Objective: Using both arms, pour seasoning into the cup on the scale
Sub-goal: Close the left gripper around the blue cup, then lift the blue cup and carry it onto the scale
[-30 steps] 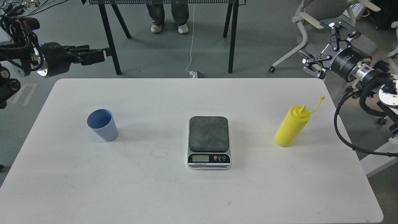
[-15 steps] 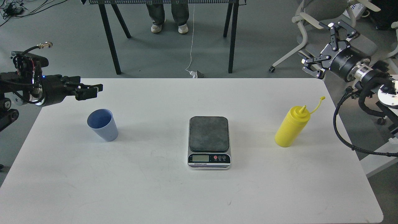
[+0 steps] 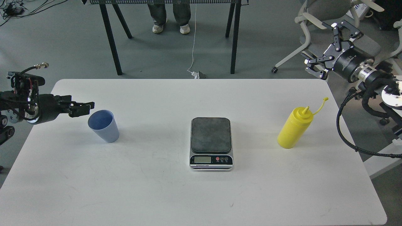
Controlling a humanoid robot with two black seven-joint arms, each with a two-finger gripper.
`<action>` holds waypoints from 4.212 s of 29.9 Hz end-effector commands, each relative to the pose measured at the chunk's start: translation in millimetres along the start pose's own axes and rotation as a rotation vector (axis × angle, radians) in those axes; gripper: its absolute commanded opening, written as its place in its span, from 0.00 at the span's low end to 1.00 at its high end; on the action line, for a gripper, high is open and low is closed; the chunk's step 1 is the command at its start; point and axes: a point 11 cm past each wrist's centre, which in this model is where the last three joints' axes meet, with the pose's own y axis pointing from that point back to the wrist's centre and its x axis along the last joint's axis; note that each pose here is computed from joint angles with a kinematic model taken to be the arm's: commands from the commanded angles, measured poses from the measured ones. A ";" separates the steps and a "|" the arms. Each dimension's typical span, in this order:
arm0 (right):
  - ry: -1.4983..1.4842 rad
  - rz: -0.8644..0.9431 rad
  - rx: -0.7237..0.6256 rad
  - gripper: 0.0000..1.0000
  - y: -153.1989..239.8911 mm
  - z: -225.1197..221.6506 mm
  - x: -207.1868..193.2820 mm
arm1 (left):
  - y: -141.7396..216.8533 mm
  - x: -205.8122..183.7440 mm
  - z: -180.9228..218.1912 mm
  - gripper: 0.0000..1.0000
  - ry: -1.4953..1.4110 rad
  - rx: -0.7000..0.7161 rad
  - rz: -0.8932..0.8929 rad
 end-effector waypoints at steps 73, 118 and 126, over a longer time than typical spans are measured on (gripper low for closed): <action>0.000 0.015 -0.003 0.99 6.4 0.6 6.7 | -30.0 -44.4 11.2 0.47 -0.040 0.005 -0.093; -0.014 0.015 0.007 0.99 5.2 2.0 7.0 | -29.0 -18.9 20.6 0.05 -0.065 -0.030 -0.056; -0.015 0.016 0.006 0.99 4.7 2.8 7.1 | -24.2 -0.1 32.0 0.05 -0.086 -0.072 -0.042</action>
